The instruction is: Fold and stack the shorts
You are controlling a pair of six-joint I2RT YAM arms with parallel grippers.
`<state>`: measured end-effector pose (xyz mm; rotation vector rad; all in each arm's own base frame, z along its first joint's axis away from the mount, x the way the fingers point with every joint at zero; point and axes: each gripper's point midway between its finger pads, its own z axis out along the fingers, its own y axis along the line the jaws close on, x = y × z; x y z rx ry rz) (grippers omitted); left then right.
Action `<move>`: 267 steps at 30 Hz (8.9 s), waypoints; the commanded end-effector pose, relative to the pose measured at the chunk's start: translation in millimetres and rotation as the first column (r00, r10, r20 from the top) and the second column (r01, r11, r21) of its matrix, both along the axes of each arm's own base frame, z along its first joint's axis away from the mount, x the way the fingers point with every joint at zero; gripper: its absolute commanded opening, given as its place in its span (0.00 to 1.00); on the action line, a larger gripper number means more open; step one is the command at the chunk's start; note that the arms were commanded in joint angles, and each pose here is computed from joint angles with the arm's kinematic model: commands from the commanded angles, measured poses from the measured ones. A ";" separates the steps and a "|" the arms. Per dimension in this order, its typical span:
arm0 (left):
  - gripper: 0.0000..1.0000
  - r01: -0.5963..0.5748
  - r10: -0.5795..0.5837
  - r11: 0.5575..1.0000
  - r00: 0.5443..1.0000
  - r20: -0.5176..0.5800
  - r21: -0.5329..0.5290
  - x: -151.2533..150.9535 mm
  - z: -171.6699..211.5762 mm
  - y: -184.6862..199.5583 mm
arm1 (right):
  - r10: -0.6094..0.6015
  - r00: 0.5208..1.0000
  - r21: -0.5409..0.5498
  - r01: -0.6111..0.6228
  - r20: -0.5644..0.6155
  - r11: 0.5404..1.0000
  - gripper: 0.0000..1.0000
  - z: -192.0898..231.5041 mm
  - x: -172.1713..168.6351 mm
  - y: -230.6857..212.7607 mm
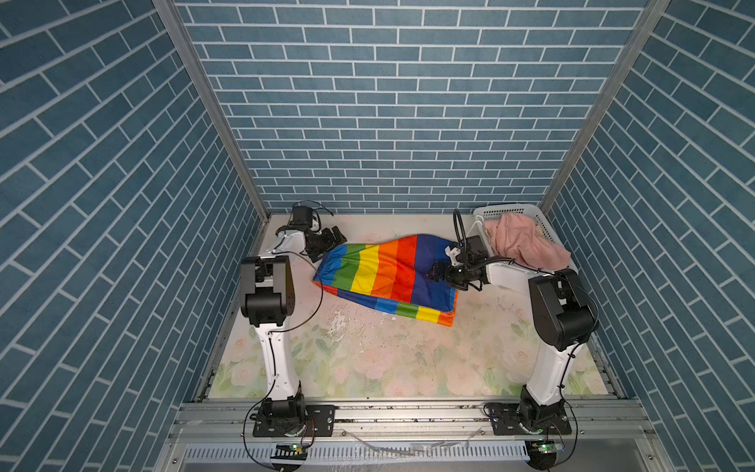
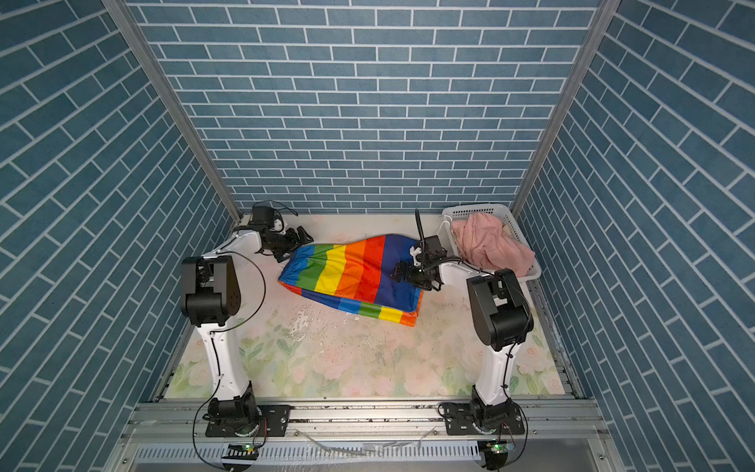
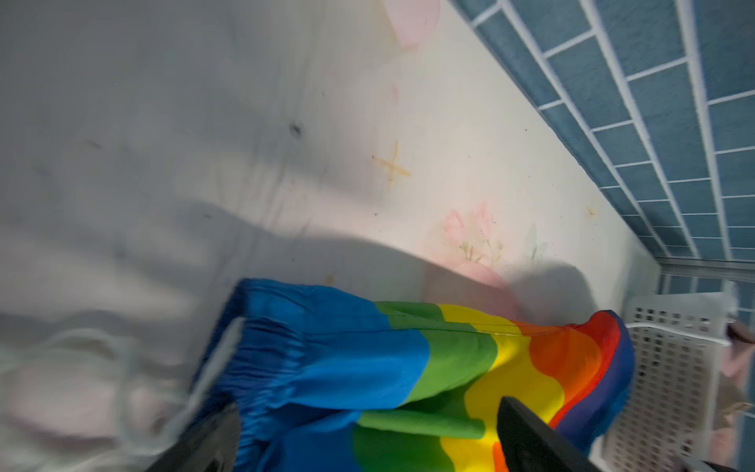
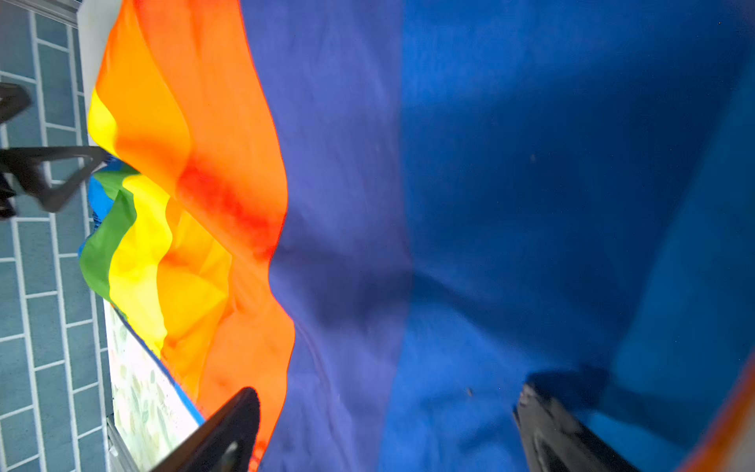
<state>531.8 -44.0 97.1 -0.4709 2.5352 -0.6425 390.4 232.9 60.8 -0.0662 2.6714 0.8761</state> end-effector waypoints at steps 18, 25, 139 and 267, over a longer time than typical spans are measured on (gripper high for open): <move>1.00 0.259 -0.209 0.944 0.948 -0.239 0.203 -57.5 -44.3 16.9 | -0.023 1.000 -0.085 0.024 0.011 0.996 0.99 20.8 -50.2 -61.7; 0.96 0.267 -0.177 0.934 0.923 -0.342 0.238 -68.4 -69.4 27.5 | -0.056 0.998 -0.081 0.054 -0.018 0.995 0.99 5.4 -55.4 -75.1; 0.00 -0.062 0.072 0.992 0.994 -0.088 0.112 -48.9 51.2 7.9 | 0.106 0.973 0.416 -0.186 0.207 0.890 0.99 109.7 -23.2 261.5; 1.00 0.073 0.053 0.834 0.976 0.210 -0.547 -79.2 80.0 -188.1 | 0.115 0.964 -0.374 -0.017 0.241 0.927 0.99 69.3 -5.0 61.3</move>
